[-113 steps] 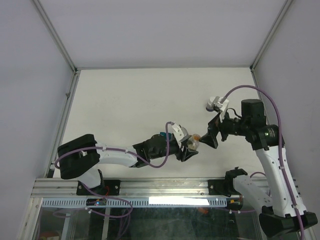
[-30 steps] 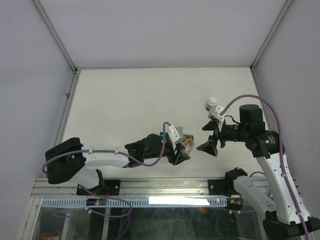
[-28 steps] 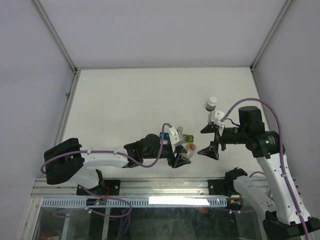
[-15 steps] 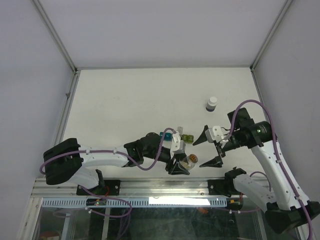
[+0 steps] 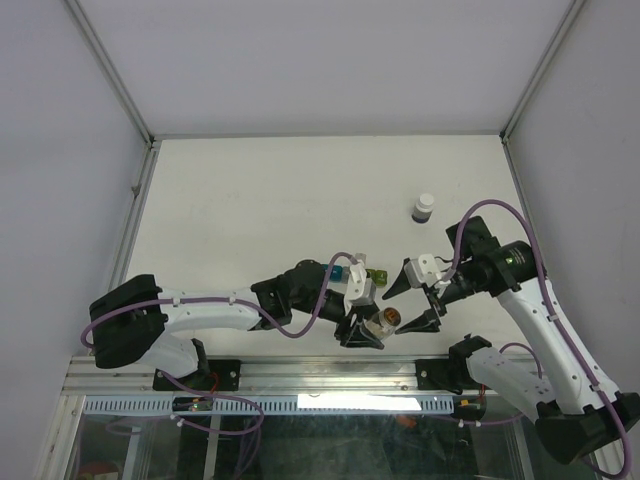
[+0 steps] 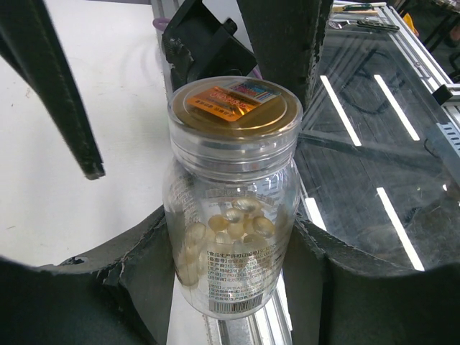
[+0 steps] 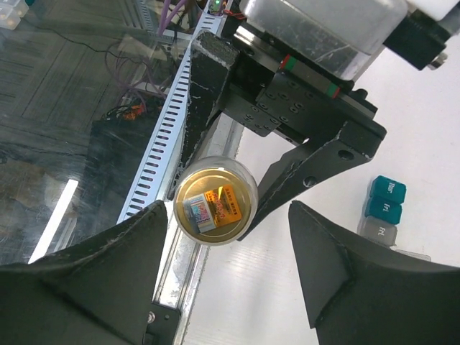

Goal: Sort the pills into containers

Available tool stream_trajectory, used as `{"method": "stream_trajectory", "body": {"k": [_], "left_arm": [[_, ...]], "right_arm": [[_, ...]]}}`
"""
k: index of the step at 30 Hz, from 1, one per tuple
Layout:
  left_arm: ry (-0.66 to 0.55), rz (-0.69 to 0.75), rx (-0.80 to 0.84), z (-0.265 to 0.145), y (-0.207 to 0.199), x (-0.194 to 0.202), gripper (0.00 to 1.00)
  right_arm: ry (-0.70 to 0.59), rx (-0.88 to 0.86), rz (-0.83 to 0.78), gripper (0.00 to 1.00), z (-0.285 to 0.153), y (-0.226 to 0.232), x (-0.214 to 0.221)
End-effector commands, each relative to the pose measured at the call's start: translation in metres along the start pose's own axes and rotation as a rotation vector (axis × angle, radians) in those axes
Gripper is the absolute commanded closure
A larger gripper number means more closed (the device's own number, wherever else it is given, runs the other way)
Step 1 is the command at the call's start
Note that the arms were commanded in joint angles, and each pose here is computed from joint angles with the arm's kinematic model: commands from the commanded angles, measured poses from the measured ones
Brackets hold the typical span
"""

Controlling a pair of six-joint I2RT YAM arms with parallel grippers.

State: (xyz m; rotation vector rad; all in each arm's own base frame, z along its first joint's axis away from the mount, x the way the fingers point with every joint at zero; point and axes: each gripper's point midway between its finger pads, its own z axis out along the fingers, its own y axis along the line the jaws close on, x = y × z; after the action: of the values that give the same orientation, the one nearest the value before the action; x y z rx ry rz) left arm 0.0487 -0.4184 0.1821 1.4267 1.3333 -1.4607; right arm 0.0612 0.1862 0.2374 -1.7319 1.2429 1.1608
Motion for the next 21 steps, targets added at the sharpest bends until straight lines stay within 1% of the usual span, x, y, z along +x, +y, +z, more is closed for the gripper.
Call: {"method": "stream_trajectory", "body": {"k": [1,5,13,16,17,19,20,21], "left_arm": [[-0.069,0.055,0.030,0.002,0.000,-0.031,1.00],[-0.076,0.052,0.027,0.002,0.001,-0.034,1.00],[-0.097,0.048,-0.026,0.001,0.012,-0.039,1.00],[-0.120,0.048,-0.108,0.000,0.027,-0.043,1.00],[-0.139,0.051,-0.143,-0.003,0.032,-0.047,1.00],[-0.181,0.062,-0.224,-0.008,0.043,-0.054,1.00],[-0.211,0.069,-0.272,-0.012,0.050,-0.059,1.00],[-0.237,0.070,-0.320,-0.016,0.057,-0.062,1.00]], "right_arm": [[-0.039,0.000,-0.024,0.31,0.002,0.000,-0.008],[-0.045,-0.005,-0.016,0.36,0.003,0.002,-0.010],[-0.030,0.012,0.065,0.58,0.004,-0.003,-0.007],[-0.007,0.040,0.139,0.63,0.003,-0.009,-0.005],[0.006,0.054,0.167,0.66,0.002,-0.012,-0.005],[0.050,0.110,0.241,0.78,-0.001,-0.025,-0.001],[0.073,0.146,0.266,0.82,-0.003,-0.035,0.002],[0.095,0.175,0.299,0.84,-0.004,-0.041,0.006]]}}
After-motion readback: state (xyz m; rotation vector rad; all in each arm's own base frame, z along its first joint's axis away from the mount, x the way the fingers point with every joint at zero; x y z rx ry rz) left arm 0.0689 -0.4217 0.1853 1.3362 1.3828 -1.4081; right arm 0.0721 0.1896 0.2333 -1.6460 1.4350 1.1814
